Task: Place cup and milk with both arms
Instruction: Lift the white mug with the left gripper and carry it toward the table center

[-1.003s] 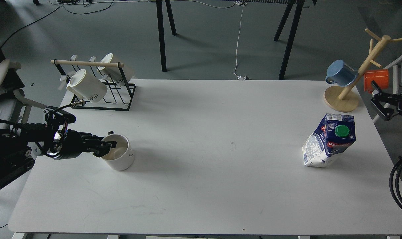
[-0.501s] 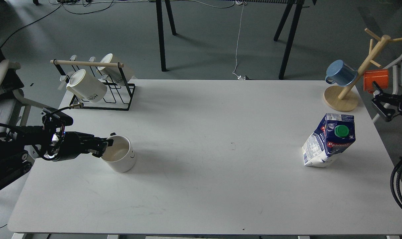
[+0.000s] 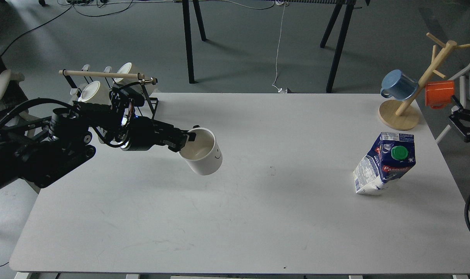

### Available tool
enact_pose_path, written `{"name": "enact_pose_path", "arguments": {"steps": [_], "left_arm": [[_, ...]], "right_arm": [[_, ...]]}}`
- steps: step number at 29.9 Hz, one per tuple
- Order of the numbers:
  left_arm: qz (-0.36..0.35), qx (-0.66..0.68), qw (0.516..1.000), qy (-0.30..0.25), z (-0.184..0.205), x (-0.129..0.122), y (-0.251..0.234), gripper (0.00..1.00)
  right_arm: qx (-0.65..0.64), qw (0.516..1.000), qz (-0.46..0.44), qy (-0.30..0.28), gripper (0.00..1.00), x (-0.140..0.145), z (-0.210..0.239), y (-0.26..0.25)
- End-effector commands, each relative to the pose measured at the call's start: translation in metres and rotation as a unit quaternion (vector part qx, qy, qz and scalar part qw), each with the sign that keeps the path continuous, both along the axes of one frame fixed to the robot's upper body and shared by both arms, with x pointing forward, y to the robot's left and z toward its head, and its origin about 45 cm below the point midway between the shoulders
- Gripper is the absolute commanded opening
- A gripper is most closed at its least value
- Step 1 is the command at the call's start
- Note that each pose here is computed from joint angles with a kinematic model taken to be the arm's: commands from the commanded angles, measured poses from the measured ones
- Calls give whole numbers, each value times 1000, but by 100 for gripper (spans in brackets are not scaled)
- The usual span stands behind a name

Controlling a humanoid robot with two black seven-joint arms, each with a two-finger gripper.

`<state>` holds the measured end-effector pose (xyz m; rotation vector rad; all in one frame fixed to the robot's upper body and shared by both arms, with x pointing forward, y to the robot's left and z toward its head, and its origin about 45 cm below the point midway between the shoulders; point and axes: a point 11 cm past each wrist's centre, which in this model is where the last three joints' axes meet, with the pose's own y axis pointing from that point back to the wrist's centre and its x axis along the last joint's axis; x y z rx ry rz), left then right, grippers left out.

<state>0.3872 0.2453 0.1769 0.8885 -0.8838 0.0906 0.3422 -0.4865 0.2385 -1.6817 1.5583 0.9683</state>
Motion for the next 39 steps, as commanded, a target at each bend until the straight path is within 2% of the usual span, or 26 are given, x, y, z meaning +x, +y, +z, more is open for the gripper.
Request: {"name": "enact_pose_path", "arguments": {"steps": [1, 12, 19, 31, 39], "left_arm": [[-31, -15, 999, 11, -15, -3, -43, 2], [-58, -23, 998, 22, -37, -10, -87, 3], [-68, -35, 996, 37, -55, -24, -107, 6], [-55, -25, 997, 48, -70, -27, -100, 12], [-47, -25, 997, 54, -70, -26, -95, 24]], "right_arm": [[-1, 1000, -4, 1, 99, 0, 0, -3], [-1, 1000, -3, 4, 99, -1, -3, -2], [-2, 1000, -8, 6, 98, -2, -4, -5], [-1, 1000, -9, 6, 99, -2, -5, -5], [0, 1000, -7, 7, 98, -1, -6, -4]]}}
